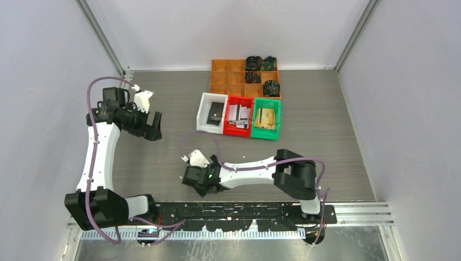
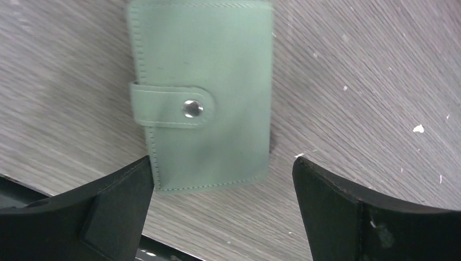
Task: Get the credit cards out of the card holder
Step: Pick up the card holder from the center of the board.
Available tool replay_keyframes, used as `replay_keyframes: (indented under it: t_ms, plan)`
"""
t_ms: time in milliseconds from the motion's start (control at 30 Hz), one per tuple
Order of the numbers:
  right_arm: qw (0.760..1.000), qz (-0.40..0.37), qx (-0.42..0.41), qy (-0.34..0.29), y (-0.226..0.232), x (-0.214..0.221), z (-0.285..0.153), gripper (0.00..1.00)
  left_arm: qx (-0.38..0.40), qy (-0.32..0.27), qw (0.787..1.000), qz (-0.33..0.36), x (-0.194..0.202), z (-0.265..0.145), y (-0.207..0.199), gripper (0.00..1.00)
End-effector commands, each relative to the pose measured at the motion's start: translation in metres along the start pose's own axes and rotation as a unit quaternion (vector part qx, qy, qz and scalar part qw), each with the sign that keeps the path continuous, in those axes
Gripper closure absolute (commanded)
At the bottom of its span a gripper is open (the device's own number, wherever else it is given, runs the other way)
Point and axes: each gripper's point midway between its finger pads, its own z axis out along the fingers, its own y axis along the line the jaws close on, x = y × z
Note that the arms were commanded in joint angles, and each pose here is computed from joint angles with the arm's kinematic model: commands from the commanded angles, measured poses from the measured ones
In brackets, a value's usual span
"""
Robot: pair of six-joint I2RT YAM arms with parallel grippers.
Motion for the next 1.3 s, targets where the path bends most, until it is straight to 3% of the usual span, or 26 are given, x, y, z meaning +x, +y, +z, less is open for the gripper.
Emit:
replay_keyframes:
  t_ms: [0,300,500,700,867,1267]
  plan:
    - [0.995,0.076,-0.061,-0.018,-0.011,-0.019,-0.014,0.00,0.007,-0.023,1.000,0.001,-0.012,-0.011,-0.005,0.00]
    - [0.985,0.089,-0.147,-0.008,0.012,-0.030,-0.022,0.01,0.014,-0.027,1.000,0.001,-0.011,-0.008,-0.008,0.00]
    - [0.986,0.098,-0.135,-0.007,0.014,-0.032,-0.014,0.01,0.015,-0.028,0.999,0.003,-0.011,-0.008,-0.008,0.00]
    - [0.994,0.064,-0.085,-0.018,-0.016,-0.044,-0.017,0.00,0.017,-0.028,0.999,0.007,-0.009,-0.010,-0.010,0.00]
    - [0.994,0.040,-0.094,-0.025,-0.029,-0.055,-0.029,0.01,0.017,-0.028,0.999,0.008,-0.009,-0.009,-0.009,0.00]
    - [0.970,0.052,-0.239,0.012,-0.004,-0.043,-0.024,0.00,0.030,-0.040,0.999,0.014,-0.017,-0.015,-0.015,0.00]
